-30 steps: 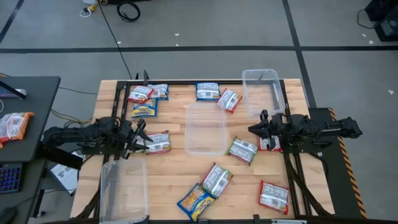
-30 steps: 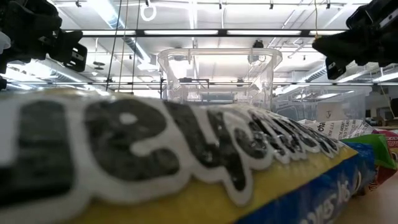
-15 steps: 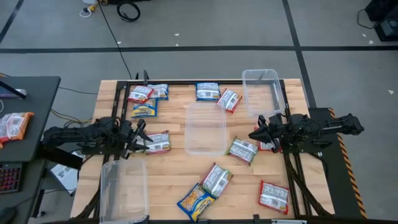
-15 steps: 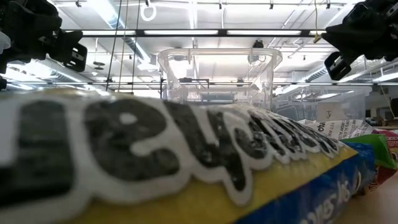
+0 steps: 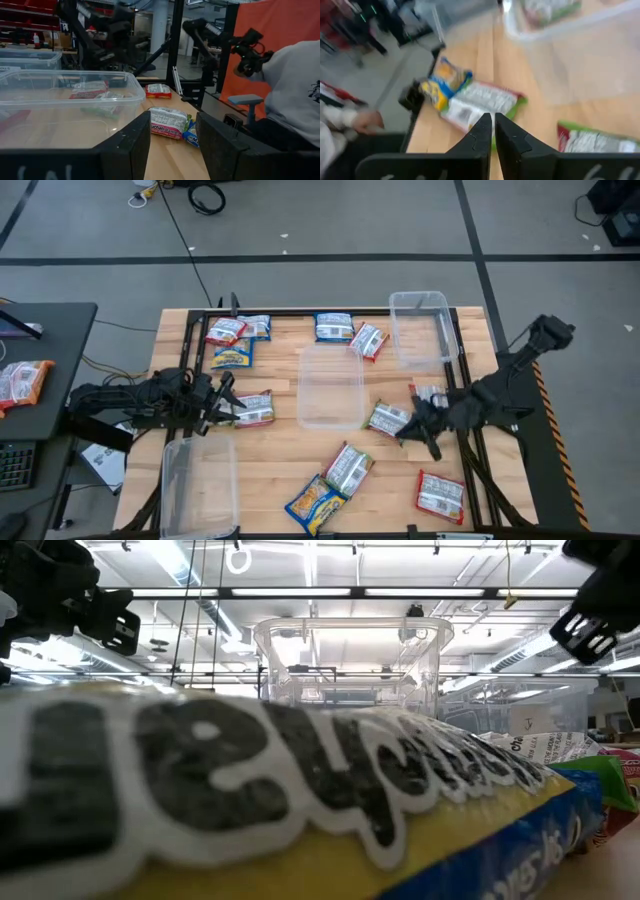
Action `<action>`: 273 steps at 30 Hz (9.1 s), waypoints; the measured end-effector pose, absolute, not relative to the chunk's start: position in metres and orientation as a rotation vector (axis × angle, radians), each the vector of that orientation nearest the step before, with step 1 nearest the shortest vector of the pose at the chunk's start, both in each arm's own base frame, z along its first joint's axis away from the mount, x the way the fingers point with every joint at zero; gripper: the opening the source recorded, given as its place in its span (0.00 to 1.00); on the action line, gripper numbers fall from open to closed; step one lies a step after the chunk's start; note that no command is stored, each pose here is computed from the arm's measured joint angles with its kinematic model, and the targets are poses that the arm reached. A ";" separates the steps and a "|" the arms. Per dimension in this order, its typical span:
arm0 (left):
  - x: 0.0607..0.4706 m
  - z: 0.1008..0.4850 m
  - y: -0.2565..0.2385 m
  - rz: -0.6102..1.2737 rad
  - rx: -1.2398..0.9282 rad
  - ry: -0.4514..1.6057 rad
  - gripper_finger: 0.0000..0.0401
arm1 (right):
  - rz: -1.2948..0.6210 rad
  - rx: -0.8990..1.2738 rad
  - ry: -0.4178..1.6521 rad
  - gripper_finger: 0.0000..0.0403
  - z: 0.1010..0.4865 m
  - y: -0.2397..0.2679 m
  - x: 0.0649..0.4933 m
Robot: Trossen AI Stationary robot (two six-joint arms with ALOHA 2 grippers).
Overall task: Sort Maruchan noodles
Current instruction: Put the green noodle pack into the middle transparent container
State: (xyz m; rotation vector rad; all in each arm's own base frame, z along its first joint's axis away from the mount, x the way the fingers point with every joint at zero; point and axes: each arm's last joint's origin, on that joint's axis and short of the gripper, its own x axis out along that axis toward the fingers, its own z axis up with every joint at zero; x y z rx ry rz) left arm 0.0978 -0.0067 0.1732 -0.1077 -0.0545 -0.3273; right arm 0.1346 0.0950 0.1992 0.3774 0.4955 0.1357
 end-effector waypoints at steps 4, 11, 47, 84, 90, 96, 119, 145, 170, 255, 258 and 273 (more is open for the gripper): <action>0.098 0.173 -0.007 -0.327 -0.108 -0.055 0.40 | 0.076 0.232 0.632 0.02 0.212 0.127 0.147; 0.098 0.173 -0.007 -0.327 -0.108 -0.054 0.40 | 0.003 -0.121 0.876 0.07 0.184 0.163 0.167; 0.098 0.173 -0.007 -0.327 -0.108 -0.053 0.40 | -0.210 -0.406 1.103 0.27 0.121 0.132 0.178; 0.098 0.173 -0.007 -0.327 -0.108 -0.054 0.40 | 0.107 0.128 0.395 0.02 0.338 0.061 0.228; 0.098 0.173 -0.007 -0.327 -0.108 -0.054 0.40 | 0.228 0.302 0.465 0.02 0.313 0.024 0.271; 0.098 0.173 -0.007 -0.327 -0.108 -0.055 0.40 | 0.282 0.427 0.550 0.02 0.285 -0.003 0.297; 0.098 0.173 -0.007 -0.327 -0.108 -0.054 0.40 | 0.370 0.360 0.996 0.02 0.238 -0.023 0.380; 0.098 0.173 -0.007 -0.327 -0.108 -0.053 0.40 | 0.432 0.673 0.882 0.02 0.178 -0.028 0.390; 0.098 0.173 -0.007 -0.327 -0.108 -0.053 0.40 | 0.355 0.312 0.867 0.26 0.216 -0.016 0.362; 0.217 0.260 -0.092 0.289 0.005 0.948 0.40 | 0.139 -0.179 0.594 0.32 0.313 0.136 0.273; 0.221 0.246 -0.090 0.379 -0.024 1.031 0.40 | 0.137 -0.176 0.591 0.32 0.313 0.136 0.273; 0.253 0.196 -0.072 0.511 -0.095 1.263 0.69 | 0.127 -0.150 0.586 0.32 0.313 0.135 0.274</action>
